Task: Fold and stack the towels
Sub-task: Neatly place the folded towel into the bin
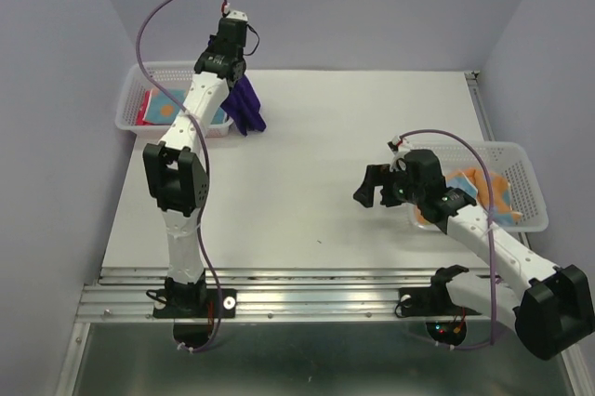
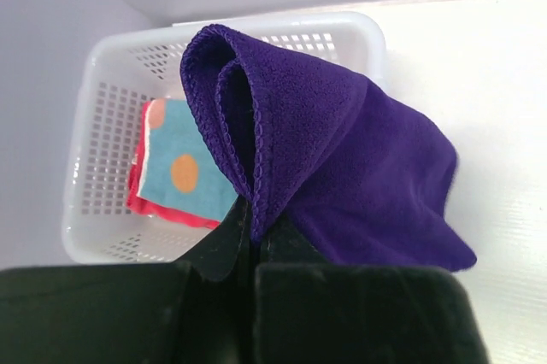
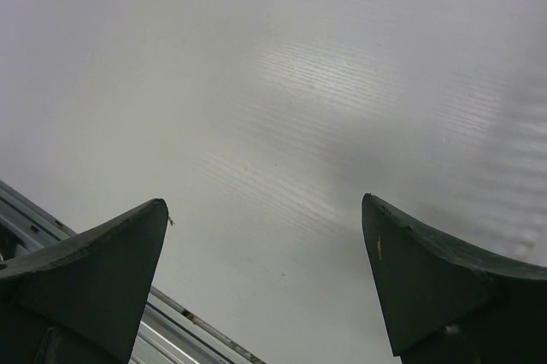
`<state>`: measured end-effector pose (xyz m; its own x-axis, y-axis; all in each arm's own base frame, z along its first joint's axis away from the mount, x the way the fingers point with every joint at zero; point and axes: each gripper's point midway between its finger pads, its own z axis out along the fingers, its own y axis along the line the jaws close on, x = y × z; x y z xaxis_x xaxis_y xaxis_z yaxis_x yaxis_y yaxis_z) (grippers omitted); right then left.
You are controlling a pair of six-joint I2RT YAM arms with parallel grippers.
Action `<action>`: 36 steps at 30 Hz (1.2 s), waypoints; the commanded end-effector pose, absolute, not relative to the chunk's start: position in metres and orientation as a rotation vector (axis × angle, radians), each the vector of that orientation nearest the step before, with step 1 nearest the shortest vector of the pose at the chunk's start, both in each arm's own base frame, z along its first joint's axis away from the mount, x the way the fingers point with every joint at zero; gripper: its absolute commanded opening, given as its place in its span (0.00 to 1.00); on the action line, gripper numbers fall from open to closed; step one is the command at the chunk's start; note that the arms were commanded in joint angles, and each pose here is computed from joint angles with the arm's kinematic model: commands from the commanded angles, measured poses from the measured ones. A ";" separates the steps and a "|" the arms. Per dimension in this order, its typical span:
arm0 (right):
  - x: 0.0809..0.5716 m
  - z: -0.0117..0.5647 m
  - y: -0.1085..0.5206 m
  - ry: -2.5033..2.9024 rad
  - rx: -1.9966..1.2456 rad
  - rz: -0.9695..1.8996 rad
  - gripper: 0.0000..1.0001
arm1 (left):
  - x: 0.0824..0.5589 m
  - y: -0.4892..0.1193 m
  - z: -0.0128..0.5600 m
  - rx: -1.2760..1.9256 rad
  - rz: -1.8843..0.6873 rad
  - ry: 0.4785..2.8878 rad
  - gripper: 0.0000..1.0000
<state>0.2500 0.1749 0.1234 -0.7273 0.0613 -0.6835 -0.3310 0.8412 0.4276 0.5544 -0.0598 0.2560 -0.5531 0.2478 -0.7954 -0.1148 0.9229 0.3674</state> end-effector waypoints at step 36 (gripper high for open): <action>0.269 0.126 0.164 2.280 -0.145 0.576 1.00 | 0.582 0.075 0.266 0.111 0.503 1.968 0.00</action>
